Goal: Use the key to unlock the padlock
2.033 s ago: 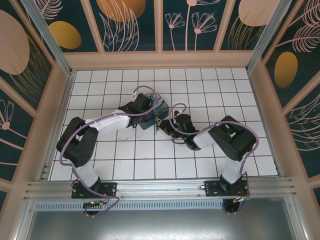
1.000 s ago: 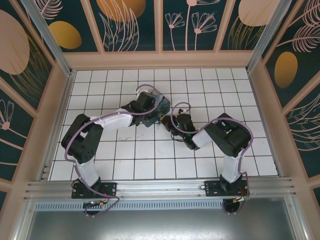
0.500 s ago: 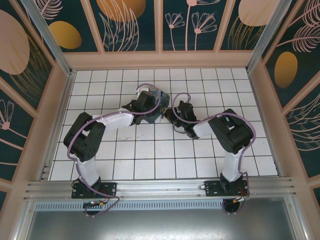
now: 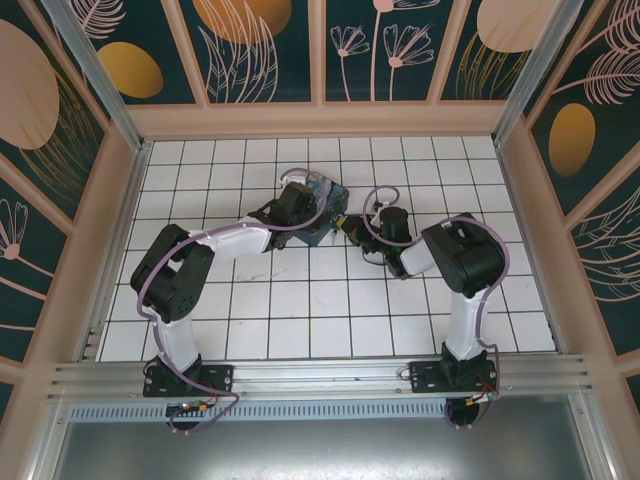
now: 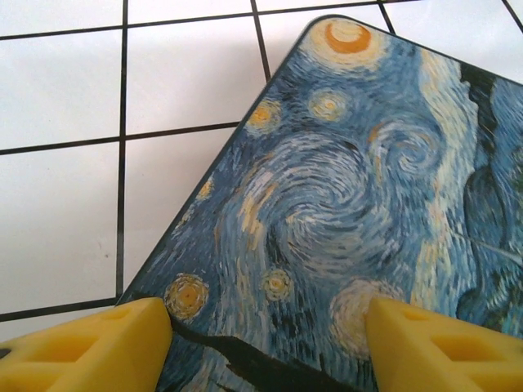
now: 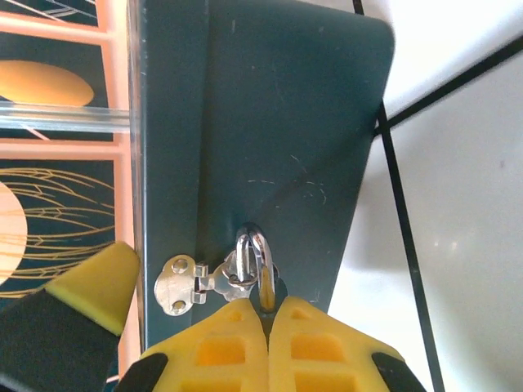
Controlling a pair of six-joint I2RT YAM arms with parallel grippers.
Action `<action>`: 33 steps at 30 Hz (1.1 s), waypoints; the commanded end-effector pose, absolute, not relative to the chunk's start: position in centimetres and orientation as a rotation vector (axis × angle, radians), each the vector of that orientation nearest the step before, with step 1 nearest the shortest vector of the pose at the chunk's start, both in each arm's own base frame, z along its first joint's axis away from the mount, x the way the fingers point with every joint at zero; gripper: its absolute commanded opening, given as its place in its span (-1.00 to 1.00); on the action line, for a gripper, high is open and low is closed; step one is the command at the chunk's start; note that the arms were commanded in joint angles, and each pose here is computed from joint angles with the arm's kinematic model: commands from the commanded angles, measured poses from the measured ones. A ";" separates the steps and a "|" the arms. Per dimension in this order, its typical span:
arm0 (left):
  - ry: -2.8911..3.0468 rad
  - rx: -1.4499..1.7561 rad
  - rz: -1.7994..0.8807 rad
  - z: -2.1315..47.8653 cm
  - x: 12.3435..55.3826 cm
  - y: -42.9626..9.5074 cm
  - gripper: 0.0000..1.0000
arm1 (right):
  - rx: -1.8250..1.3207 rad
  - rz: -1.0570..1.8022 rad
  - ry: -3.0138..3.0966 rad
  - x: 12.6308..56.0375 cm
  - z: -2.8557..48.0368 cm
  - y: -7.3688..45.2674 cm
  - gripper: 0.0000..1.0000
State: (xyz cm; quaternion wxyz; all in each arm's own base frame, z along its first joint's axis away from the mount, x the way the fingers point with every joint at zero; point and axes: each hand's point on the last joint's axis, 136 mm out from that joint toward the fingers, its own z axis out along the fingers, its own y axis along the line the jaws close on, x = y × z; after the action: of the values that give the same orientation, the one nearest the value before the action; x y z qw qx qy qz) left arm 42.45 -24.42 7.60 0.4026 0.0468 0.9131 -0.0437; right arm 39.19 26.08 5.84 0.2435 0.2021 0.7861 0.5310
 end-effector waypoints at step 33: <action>2.722 0.198 0.034 1.5 34.7 -19.6 0.80 | 0.573 1.076 2.279 35.3 6.6 19.9 -0.26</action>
State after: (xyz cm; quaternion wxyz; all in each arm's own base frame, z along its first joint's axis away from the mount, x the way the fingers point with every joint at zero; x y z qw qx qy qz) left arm 41.94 -23.89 8.63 0.3831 0.0518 0.9209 -0.0504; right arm 34.89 20.63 3.98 0.2274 0.2081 0.8656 0.3945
